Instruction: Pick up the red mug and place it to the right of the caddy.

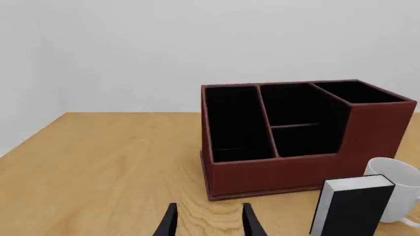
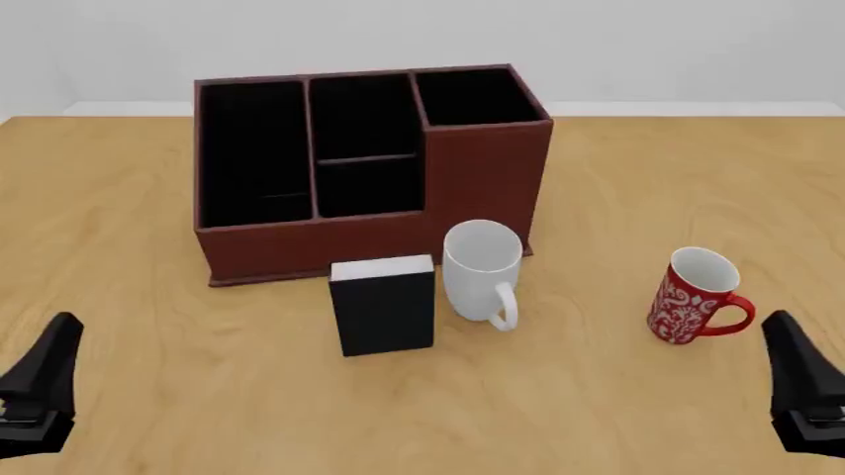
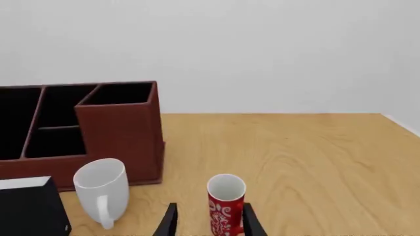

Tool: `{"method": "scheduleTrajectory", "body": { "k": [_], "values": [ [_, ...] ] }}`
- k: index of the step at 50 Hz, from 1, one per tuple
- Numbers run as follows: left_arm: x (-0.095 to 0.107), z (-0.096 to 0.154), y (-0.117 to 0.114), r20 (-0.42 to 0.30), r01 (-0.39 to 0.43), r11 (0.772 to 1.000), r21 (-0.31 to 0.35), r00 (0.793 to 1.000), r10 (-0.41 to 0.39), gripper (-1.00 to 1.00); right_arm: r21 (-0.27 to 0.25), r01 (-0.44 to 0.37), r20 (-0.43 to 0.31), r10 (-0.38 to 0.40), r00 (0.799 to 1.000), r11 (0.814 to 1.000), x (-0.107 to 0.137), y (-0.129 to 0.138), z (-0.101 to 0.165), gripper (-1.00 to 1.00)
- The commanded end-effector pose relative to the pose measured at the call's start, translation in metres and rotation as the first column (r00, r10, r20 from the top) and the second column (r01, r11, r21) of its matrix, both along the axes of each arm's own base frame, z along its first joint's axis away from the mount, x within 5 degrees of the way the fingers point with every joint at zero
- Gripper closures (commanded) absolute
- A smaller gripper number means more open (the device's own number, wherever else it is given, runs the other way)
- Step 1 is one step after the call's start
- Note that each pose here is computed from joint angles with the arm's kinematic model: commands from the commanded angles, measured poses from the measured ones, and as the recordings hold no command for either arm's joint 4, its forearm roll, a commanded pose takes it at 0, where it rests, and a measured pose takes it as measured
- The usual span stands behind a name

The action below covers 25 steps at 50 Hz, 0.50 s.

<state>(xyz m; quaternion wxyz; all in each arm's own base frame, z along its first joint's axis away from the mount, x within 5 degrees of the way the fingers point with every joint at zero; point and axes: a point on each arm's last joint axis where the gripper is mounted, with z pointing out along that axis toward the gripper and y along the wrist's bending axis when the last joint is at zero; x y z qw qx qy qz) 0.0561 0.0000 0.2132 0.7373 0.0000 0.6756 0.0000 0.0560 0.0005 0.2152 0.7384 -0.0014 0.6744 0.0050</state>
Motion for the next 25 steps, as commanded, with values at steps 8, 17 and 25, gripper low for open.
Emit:
{"method": "scheduleTrajectory", "body": {
  "k": [8, 17, 25],
  "values": [
    [0.000, 0.000, 0.000, 0.000, 0.000, 1.000, 0.000, 1.000, 0.000, -1.00, -0.023, 0.018, -0.024, -0.019, 1.000, 1.000, 0.000, -0.001, 0.001, -1.00],
    [0.000, 0.000, 0.000, 0.000, 0.000, 1.000, 0.000, 1.000, 0.000, -1.00, -0.041, 0.011, -0.008, -0.012, 1.000, 0.999, -0.003, 0.000, 0.024, -1.00],
    [0.000, 0.000, 0.000, 0.000, 0.000, 1.000, 0.000, 1.000, 0.000, -1.00, -0.069, -0.011, 0.000, 0.011, 1.000, 0.998, -0.006, 0.001, 0.089, -1.00]
  ]
}}
